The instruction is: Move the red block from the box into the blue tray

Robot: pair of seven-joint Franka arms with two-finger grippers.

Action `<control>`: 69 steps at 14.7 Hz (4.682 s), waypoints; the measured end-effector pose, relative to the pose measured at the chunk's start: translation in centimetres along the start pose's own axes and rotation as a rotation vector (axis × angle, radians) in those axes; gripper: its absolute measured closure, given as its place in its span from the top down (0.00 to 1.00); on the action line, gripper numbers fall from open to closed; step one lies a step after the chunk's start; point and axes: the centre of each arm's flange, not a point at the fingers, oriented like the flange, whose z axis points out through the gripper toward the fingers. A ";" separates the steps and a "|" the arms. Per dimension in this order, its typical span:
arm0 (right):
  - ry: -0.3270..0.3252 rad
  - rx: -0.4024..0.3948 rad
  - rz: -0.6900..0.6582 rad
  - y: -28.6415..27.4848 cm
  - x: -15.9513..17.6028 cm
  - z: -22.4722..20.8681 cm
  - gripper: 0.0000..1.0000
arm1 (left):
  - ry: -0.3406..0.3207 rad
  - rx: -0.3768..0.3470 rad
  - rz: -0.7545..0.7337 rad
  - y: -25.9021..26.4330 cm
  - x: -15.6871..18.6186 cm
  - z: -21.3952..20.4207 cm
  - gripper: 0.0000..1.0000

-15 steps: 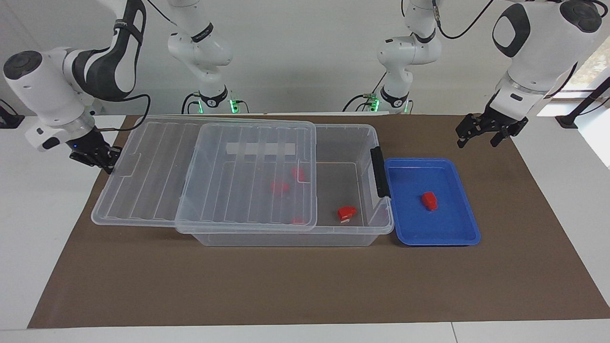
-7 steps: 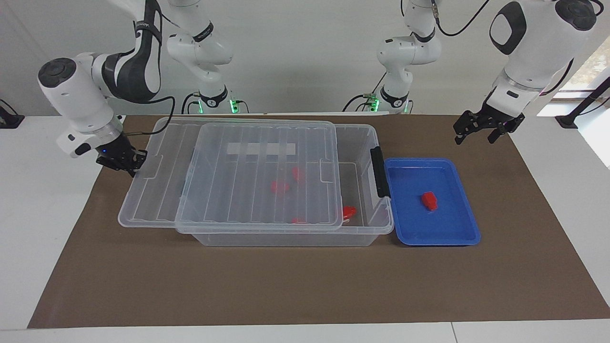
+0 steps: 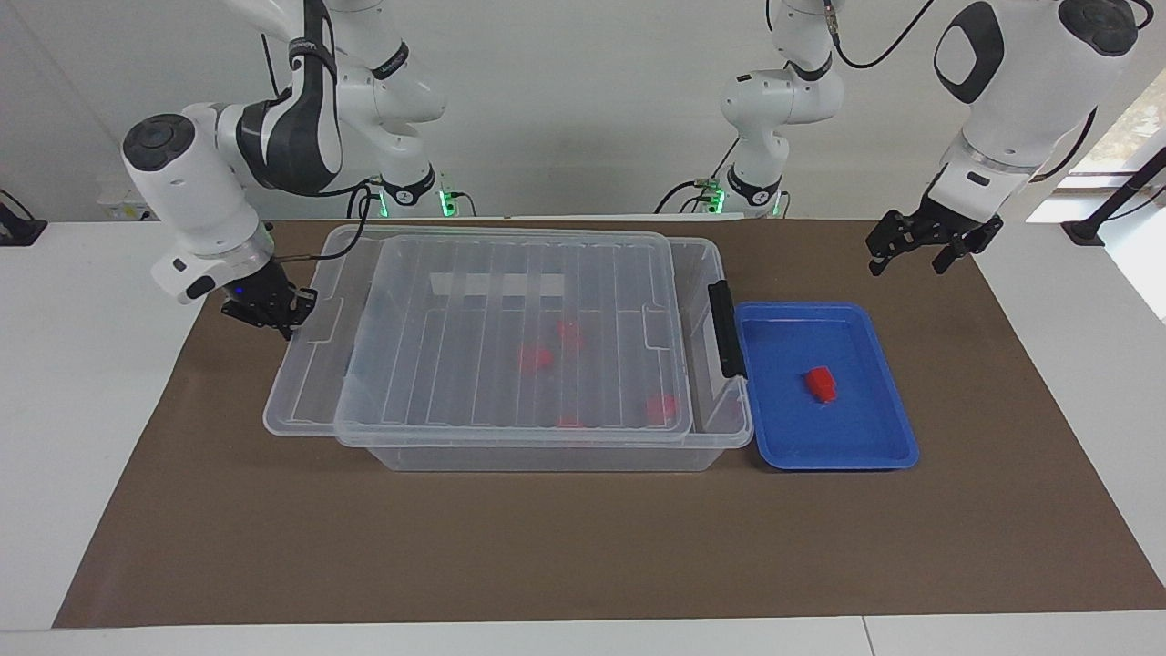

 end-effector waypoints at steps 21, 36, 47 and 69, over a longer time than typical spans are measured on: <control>-0.009 0.037 0.035 -5.7 -0.3 0.3 0.01 | 0.015 0.002 -0.005 -0.3 -0.5 -0.9 1.00; -0.094 0.044 0.071 -3.4 -1.8 -11.6 0.07 | 0.015 0.002 -0.005 -0.3 -0.5 -0.9 1.00; -0.083 0.016 0.067 -3.2 -1.3 -12.8 1.00 | 0.015 0.002 -0.005 -0.3 -0.5 -0.9 1.00; -0.065 0.014 0.097 -1.6 -0.5 -13.5 1.00 | 0.015 0.002 -0.005 -0.3 -0.5 -0.9 1.00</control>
